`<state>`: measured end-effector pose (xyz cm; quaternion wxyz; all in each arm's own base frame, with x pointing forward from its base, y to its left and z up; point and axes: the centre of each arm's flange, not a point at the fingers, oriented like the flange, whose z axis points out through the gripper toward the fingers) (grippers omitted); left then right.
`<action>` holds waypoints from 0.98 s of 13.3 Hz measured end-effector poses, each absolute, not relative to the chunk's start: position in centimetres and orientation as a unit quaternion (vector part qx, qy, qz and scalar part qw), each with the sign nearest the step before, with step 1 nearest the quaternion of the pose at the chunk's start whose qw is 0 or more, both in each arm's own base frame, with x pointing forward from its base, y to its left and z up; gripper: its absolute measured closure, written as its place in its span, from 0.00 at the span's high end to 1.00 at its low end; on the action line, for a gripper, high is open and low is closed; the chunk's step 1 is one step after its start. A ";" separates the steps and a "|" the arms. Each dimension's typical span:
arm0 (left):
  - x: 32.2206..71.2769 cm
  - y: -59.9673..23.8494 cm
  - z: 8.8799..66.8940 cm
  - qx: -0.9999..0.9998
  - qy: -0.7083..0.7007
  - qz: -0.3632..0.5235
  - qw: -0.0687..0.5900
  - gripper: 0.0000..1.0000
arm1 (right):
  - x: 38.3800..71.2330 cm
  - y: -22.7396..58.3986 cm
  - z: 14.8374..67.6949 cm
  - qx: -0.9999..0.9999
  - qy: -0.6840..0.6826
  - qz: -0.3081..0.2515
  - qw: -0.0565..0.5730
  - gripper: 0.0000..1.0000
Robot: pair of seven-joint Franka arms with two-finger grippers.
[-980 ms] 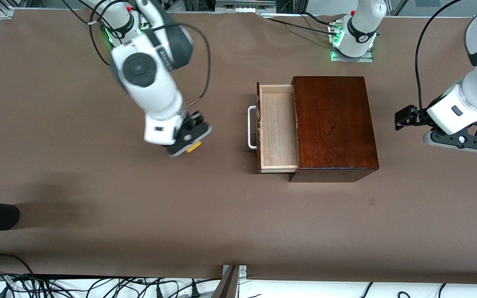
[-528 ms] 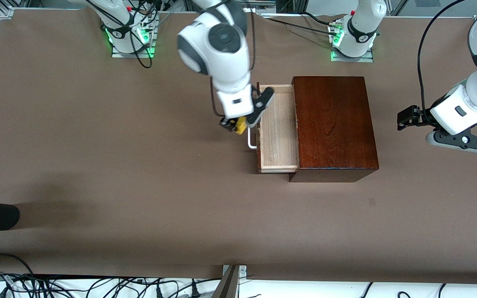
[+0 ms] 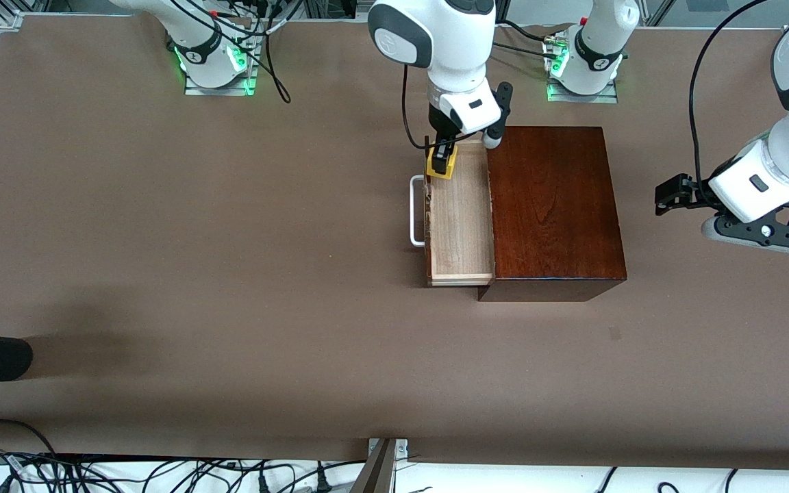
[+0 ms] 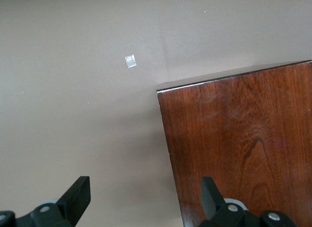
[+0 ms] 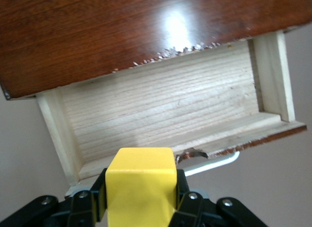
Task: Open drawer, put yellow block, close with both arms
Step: 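Lower the cube into the drawer and open the right gripper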
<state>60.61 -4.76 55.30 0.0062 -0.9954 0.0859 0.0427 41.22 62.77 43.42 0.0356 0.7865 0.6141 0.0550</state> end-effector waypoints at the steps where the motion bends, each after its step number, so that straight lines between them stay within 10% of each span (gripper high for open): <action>1: 60.6 -4.8 55.3 -0.995 0.086 0.043 0.006 1.00 | 41.2 63.0 43.1 0.781 0.621 0.058 0.034 0.56; 13: 60.6 -5.0 55.3 -0.995 0.088 0.043 0.006 1.00 | 42.6 64.5 34.6 0.716 0.694 0.055 0.043 0.56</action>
